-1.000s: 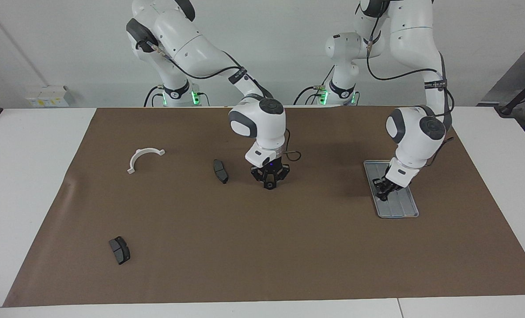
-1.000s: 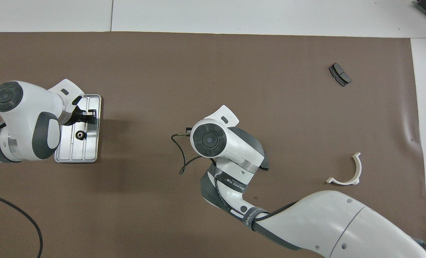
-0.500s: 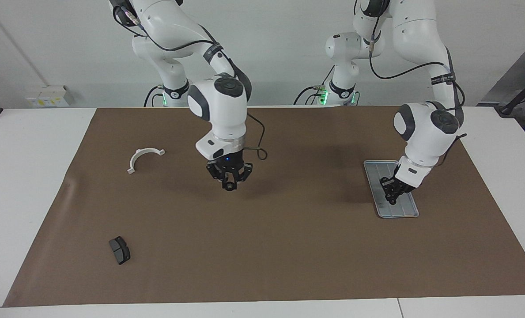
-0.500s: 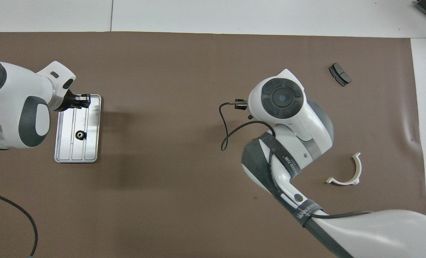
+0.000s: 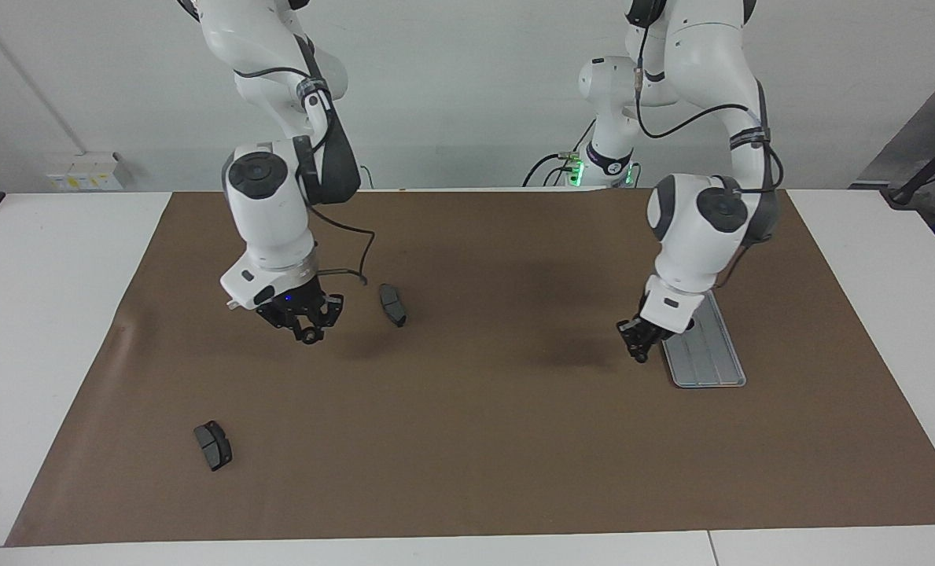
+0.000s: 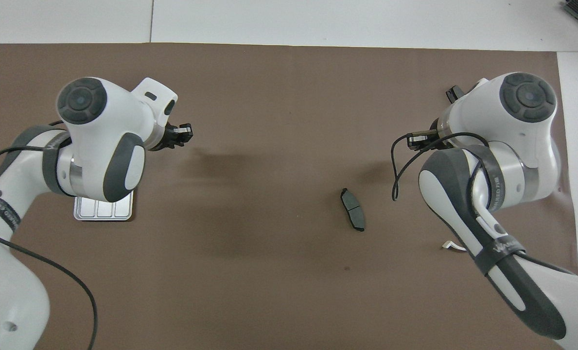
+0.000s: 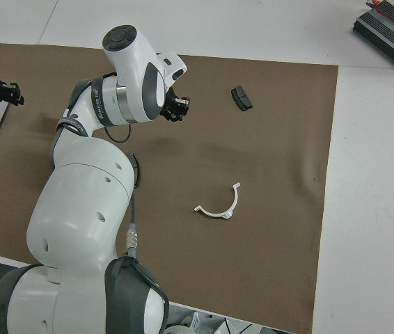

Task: Place bearing gear from tray to pile

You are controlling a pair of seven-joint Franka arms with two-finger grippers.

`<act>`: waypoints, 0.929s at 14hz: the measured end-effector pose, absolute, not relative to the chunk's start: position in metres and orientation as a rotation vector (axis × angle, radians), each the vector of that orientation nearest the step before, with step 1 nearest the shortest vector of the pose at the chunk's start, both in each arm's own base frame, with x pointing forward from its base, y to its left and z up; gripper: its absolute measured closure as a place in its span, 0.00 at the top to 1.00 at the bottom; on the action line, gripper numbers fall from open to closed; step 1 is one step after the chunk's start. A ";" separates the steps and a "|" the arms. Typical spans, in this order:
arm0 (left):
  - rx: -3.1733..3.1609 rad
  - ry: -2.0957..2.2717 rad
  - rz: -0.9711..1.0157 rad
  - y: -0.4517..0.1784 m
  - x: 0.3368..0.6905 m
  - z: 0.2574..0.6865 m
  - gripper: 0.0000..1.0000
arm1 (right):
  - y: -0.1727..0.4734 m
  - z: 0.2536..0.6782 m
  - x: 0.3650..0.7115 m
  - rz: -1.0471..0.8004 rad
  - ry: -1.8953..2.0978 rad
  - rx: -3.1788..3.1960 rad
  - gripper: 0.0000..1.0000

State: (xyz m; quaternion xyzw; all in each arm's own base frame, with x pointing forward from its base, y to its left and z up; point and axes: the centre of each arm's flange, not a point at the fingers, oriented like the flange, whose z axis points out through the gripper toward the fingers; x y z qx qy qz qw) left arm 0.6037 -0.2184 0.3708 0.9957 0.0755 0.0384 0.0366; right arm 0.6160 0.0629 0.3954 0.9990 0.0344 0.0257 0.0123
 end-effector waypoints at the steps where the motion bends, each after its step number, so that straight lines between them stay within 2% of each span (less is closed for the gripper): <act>1: 3.055 0.219 0.110 -0.250 0.591 0.370 0.20 | 0.035 0.383 0.613 0.081 0.150 3.123 0.35; 4: 3.052 0.163 0.095 -0.325 0.555 0.367 0.20 | -0.025 0.350 0.600 0.105 0.201 3.153 0.35; 7: 3.043 0.105 0.091 -0.384 0.522 0.347 0.20 | -0.033 0.338 0.596 0.122 0.199 3.154 0.35; 11: 3.040 0.064 0.091 -0.404 0.512 0.328 0.20 | -0.032 0.321 0.596 0.152 0.197 3.146 0.35; 12: 3.035 0.059 0.099 -0.407 0.511 0.328 0.26 | -0.032 0.315 0.594 0.153 0.195 3.144 0.35; 13: 3.033 0.052 0.101 -0.409 0.509 0.328 0.38 | -0.032 0.310 0.593 0.151 0.194 3.143 0.35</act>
